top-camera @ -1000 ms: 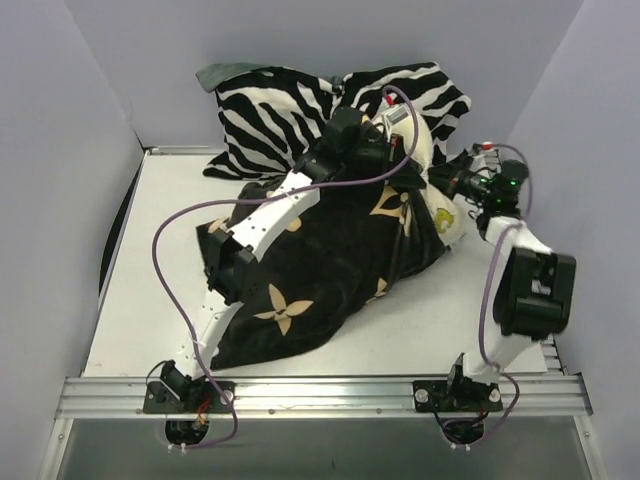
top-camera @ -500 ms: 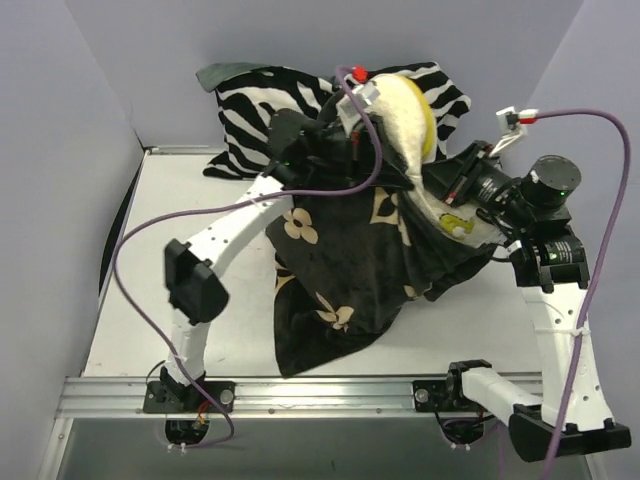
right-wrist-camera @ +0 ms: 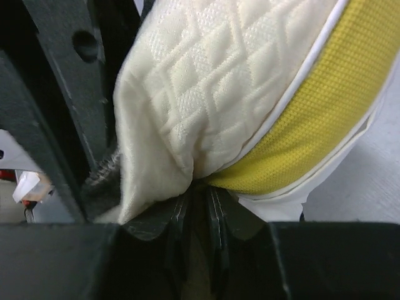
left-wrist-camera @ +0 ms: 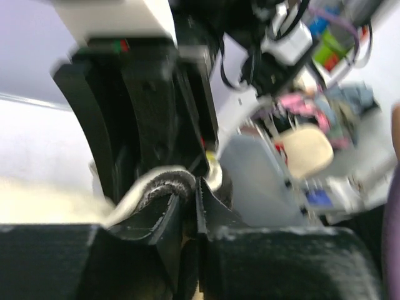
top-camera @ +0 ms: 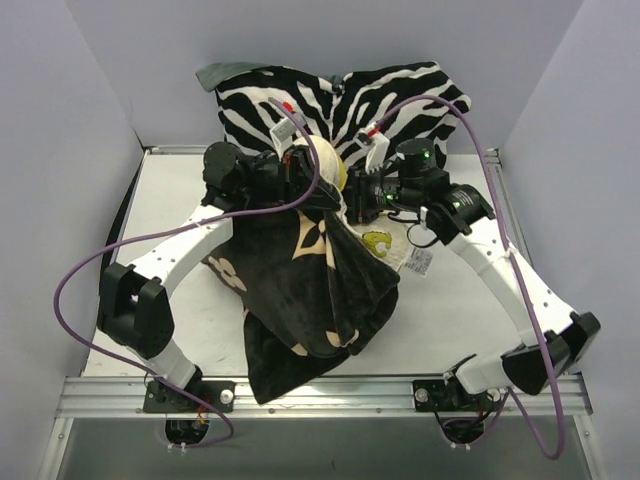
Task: Put the pillow into the pillowcase
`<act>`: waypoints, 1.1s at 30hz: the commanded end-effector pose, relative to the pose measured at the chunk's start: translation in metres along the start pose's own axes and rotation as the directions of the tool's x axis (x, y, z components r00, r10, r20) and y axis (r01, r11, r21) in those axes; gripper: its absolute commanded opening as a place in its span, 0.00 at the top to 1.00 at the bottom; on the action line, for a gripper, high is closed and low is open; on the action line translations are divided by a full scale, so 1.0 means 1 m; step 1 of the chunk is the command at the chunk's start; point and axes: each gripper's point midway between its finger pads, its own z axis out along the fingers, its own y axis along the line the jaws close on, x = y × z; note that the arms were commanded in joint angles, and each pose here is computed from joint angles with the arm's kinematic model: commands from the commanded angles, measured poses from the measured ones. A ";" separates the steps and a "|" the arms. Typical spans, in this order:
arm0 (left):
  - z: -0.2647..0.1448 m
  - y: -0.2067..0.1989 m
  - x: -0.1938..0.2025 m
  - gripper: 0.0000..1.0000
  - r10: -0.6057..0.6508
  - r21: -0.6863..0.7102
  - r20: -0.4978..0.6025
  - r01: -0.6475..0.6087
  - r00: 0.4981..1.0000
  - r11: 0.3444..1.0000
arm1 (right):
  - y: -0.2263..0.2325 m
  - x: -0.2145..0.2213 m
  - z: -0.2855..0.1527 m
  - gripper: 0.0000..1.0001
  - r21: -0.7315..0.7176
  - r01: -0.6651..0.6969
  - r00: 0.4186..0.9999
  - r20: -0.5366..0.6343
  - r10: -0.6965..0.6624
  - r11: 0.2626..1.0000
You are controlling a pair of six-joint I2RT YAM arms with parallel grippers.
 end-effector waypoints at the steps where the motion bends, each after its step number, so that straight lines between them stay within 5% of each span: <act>1: -0.008 -0.027 -0.061 0.77 0.161 -0.131 0.255 -0.131 0.954 0.983 | 0.054 0.030 0.011 0.86 -0.238 -0.017 0.984 -0.178 -0.026 0.971; 4: -0.020 -0.034 -0.063 0.91 0.218 -0.140 0.253 -0.188 0.943 0.972 | 0.054 0.025 0.011 0.84 -0.241 0.015 0.985 -0.162 -0.056 0.970; 7: -0.015 -0.064 -0.061 0.98 0.351 -0.063 0.196 -0.345 0.916 0.936 | 0.035 0.016 0.006 0.69 -0.174 0.023 0.990 -0.130 -0.046 0.985; 14: -0.008 -0.109 -0.053 1.00 0.491 0.035 0.144 -0.500 0.859 0.865 | -0.054 -0.058 -0.047 0.18 0.027 -0.103 0.993 0.066 0.101 0.994; 18: -0.005 -0.126 -0.060 1.00 0.541 0.064 0.142 -0.553 0.829 0.831 | -0.108 -0.103 -0.099 0.08 0.092 -0.292 0.937 0.228 0.266 0.952; 23: -0.001 -0.140 -0.081 1.00 0.607 0.073 0.161 -0.622 0.779 0.779 | -0.152 -0.040 -0.075 0.04 0.067 -0.511 0.859 0.073 0.506 0.857; 27: 0.003 -0.145 -0.094 1.00 0.635 0.072 0.166 -0.651 0.755 0.756 | -0.160 0.030 -0.045 0.00 0.037 -0.725 0.683 -0.091 0.725 0.687; 28: 0.004 -0.145 -0.096 1.00 0.630 0.074 0.163 -0.646 0.759 0.759 | -0.142 0.037 -0.036 0.00 -0.022 -0.750 0.655 -0.157 0.739 0.661; 29: 0.005 -0.145 -0.099 1.00 0.639 0.073 0.165 -0.655 0.751 0.752 | -0.137 0.046 -0.024 0.00 -0.051 -0.822 0.566 -0.191 0.802 0.568; 32: 0.008 -0.137 -0.097 1.00 0.631 0.075 0.149 -0.645 0.761 0.760 | -0.073 0.023 -0.005 0.00 -0.225 -0.852 0.523 -0.330 0.786 0.473; 33: 0.008 -0.133 -0.096 1.00 0.625 0.072 0.147 -0.638 0.767 0.766 | -0.053 0.012 -0.005 0.00 -0.271 -0.833 0.553 -0.359 0.752 0.483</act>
